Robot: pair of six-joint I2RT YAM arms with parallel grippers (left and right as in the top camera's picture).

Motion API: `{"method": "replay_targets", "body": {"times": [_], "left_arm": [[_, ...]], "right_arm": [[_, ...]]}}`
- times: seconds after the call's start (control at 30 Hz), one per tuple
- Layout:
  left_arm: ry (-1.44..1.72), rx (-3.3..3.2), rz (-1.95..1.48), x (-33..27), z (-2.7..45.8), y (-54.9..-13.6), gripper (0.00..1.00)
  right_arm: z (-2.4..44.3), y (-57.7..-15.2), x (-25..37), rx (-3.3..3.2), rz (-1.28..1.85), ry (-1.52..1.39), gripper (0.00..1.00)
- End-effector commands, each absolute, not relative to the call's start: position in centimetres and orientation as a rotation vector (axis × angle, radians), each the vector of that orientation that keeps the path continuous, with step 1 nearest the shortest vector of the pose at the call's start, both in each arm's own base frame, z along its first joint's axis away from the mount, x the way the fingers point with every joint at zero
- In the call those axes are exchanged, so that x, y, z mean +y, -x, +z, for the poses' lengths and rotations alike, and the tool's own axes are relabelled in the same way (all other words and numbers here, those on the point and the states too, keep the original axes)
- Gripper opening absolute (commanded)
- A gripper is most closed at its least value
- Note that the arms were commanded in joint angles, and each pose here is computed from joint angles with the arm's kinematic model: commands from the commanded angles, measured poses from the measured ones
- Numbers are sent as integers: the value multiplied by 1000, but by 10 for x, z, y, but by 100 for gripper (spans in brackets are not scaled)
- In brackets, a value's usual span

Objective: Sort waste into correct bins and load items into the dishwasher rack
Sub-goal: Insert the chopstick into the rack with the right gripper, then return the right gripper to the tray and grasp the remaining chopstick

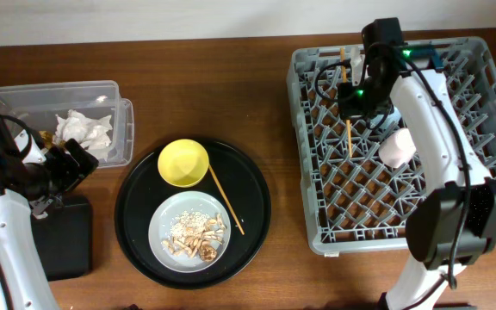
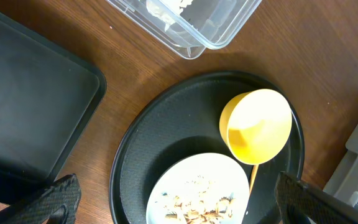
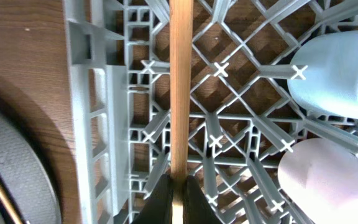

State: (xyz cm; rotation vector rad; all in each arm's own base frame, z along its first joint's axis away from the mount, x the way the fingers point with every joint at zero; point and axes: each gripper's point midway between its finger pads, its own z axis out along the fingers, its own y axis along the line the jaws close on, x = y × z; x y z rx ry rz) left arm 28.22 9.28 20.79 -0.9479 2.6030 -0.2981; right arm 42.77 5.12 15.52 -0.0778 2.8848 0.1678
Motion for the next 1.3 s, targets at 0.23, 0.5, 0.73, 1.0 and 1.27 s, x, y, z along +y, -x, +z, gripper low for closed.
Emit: {"method": "replay_targets", "body": {"times": [0.23, 0.5, 0.73, 1.0, 1.27], "left_arm": [[964, 2587, -287, 95, 211, -281, 99], [964, 2587, -287, 95, 211, -281, 99], [964, 2587, -287, 95, 211, -281, 99], [964, 2587, -287, 95, 211, -281, 100], [964, 2587, -287, 95, 211, -281, 100]], "right_arm": [[135, -426, 51, 2946, 141, 110, 57], [137, -395, 134, 2987, 381, 344, 56], [119, -351, 217, 3006, 296, 573, 62], [65, -323, 296, 2934, 374, 480, 61], [33, -311, 327, 2814, 329, 472, 61]]}}
